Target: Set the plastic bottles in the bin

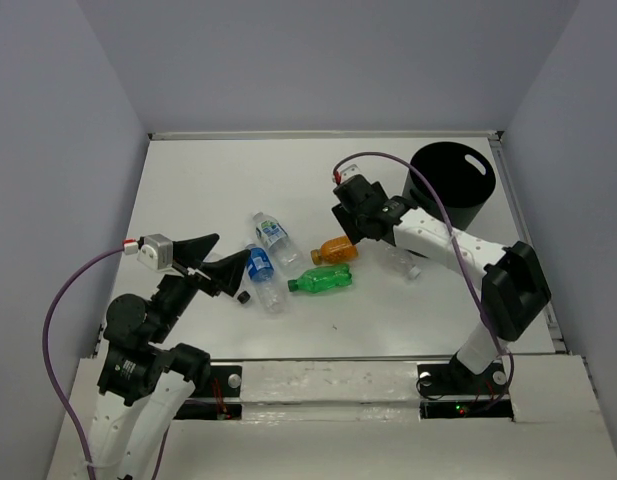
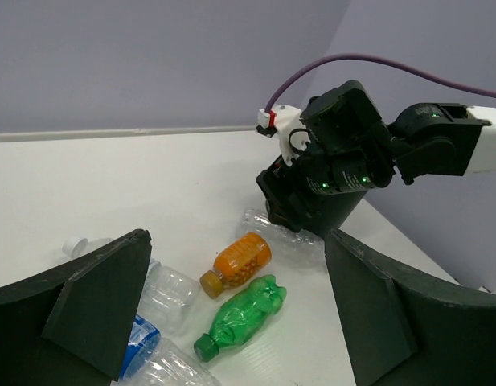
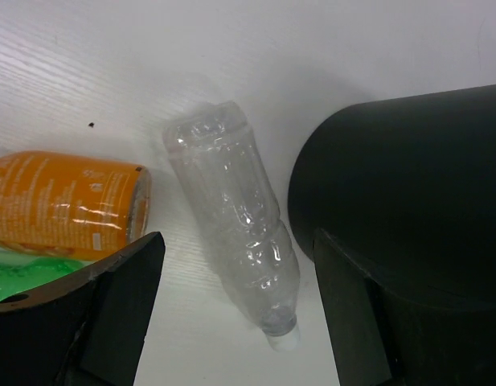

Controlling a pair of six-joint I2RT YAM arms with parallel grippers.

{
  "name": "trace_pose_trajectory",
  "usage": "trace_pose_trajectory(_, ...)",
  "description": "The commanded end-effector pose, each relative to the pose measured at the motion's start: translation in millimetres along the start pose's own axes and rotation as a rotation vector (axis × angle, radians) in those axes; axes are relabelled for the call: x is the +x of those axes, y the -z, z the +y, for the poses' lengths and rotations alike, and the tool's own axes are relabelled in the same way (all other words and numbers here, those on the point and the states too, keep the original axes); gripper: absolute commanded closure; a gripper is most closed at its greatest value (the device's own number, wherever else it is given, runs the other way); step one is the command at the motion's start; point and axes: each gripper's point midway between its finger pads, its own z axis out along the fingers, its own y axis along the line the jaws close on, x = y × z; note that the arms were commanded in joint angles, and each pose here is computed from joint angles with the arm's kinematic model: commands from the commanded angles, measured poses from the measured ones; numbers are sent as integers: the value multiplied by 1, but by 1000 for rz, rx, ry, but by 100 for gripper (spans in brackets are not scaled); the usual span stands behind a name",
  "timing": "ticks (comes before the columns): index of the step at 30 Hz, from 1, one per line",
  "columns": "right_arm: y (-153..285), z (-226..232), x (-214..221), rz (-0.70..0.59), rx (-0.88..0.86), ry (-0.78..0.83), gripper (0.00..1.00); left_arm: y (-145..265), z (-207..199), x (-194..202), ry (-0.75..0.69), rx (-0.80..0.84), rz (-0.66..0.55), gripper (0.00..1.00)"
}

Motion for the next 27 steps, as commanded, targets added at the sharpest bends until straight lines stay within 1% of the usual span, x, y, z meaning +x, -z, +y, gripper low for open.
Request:
trace_pose_trajectory(1,-9,-4,-11,7,-53,29,21,1,-3,-6,-12,18,-33,1)
trace_pose_trajectory(3,-15,1,-8,21,-86,37,21,0,-3,-6,-10,18,-29,1)
trace_pose_trajectory(7,-37,13,3,79,-163,39,16,-1,-3,-4,-10,19,-24,1)
trace_pose_trajectory(8,-46,14,6,98,-169,44,14,-1,-2,-4,-10,15,-22,1)
trace_pose_trajectory(11,-59,18,10,124,-175,58,13,-2,-1,-3,-9,15,-17,1)
trace_pose_trajectory(15,-72,18,16,142,-167,79,12,-2,-2,-3,-9,18,-16,1)
trace_pose_trajectory(19,-81,12,18,145,-154,75,13,-2,-3,-3,-10,24,-19,1)
trace_pose_trajectory(20,-82,14,17,143,-161,74,16,-2,-3,-3,-12,25,-18,1)
trace_pose_trajectory(25,-94,7,21,154,-158,58,19,-2,-3,-3,-12,25,-17,1)
trace_pose_trajectory(27,-96,8,22,156,-162,63,21,-2,-3,-2,-12,25,-15,1)
